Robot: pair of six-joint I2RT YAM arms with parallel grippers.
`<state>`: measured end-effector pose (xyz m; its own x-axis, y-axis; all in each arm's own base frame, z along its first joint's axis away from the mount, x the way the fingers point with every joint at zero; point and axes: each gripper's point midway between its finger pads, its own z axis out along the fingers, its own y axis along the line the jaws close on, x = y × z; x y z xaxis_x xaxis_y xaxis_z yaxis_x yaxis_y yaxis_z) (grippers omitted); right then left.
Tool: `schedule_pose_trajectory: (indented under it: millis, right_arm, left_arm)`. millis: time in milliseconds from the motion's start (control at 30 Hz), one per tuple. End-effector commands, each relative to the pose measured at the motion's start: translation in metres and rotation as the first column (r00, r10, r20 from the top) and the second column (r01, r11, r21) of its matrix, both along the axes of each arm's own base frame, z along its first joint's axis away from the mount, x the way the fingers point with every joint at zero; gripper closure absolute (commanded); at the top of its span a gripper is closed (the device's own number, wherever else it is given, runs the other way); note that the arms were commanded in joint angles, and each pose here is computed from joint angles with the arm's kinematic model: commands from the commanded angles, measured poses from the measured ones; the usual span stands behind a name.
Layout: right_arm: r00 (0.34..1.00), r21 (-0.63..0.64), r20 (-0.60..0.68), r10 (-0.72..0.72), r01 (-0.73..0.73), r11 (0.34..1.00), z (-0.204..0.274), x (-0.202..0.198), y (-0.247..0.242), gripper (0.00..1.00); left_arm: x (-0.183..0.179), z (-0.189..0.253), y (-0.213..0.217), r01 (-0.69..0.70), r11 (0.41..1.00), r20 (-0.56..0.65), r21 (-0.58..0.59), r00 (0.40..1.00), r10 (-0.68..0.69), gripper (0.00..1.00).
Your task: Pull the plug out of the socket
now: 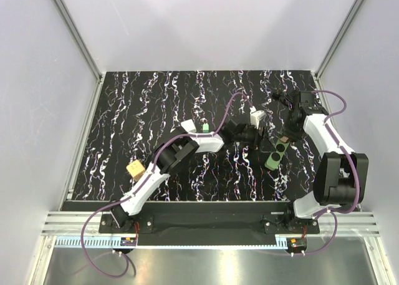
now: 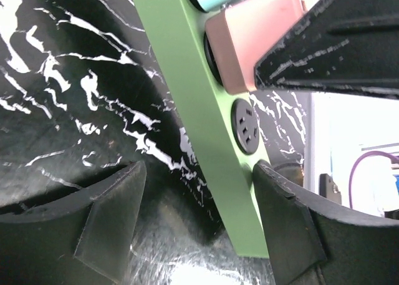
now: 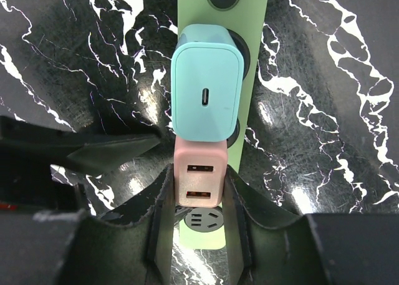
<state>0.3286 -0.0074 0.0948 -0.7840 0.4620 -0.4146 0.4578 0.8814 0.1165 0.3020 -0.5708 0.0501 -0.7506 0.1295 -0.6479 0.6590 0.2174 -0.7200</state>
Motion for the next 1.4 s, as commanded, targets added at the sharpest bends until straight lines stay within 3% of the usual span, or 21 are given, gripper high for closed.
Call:
schedule_pose_trajectory:
  millis: [0, 267, 467, 567, 600, 733, 900, 1033, 1067, 1367]
  right_arm:
    - [0.995, 0.021, 0.094, 0.023, -0.025, 0.999, 0.026, 0.008, 0.007, 1.0]
    - [0.997, 0.037, 0.072, 0.027, -0.029, 0.999, 0.015, 0.007, 0.01, 1.0]
    - [0.997, 0.043, 0.077, 0.026, -0.029, 0.999, 0.015, 0.007, 0.011, 1.0]
    - [0.997, 0.046, 0.078, 0.026, -0.029, 0.999, 0.016, 0.006, 0.011, 1.0]
    - [0.997, 0.049, 0.075, 0.027, -0.031, 0.998, 0.015, 0.005, 0.012, 1.0]
    - [0.997, 0.053, 0.073, 0.025, -0.029, 0.998, 0.012, 0.001, 0.012, 1.0]
    - [0.997, 0.025, 0.077, 0.012, -0.014, 1.0, 0.013, -0.003, 0.007, 1.0]
    - [0.995, 0.006, 0.095, -0.001, 0.0, 1.0, 0.02, -0.003, 0.003, 1.0]
    - [0.994, -0.004, 0.106, -0.007, 0.008, 1.0, 0.027, -0.003, 0.001, 1.0]
    - [0.986, -0.006, 0.166, -0.02, 0.021, 1.0, 0.059, -0.005, 0.0, 1.0]
  left_arm:
    - [-0.01, 0.001, -0.011, 0.047, 0.998, -0.033, -0.043, 0.998, -0.048, 0.25]
    - [-0.015, 0.005, -0.017, 0.071, 0.994, -0.049, -0.077, 0.996, -0.075, 0.34]
    - [-0.016, 0.0, -0.022, 0.074, 0.995, -0.063, -0.061, 0.995, -0.078, 0.53]
    - [-0.014, -0.003, -0.023, 0.067, 0.996, -0.08, -0.058, 0.994, -0.071, 0.66]
    - [-0.014, -0.008, -0.022, 0.06, 0.997, -0.102, -0.047, 0.993, -0.064, 0.76]
    - [-0.01, -0.022, -0.022, 0.015, 1.0, -0.173, 0.01, 0.985, -0.013, 1.0]
    - [0.005, -0.05, -0.009, -0.103, 0.982, -0.178, 0.157, 0.975, 0.131, 1.0]
    - [0.009, -0.057, -0.005, -0.136, 0.966, -0.155, 0.219, 0.973, 0.172, 1.0]
    - [0.007, -0.072, -0.001, -0.147, 0.949, -0.141, 0.279, 0.971, 0.192, 1.0]
    - [0.012, -0.083, 0.001, -0.166, 0.933, -0.167, 0.319, 0.959, 0.228, 1.0]
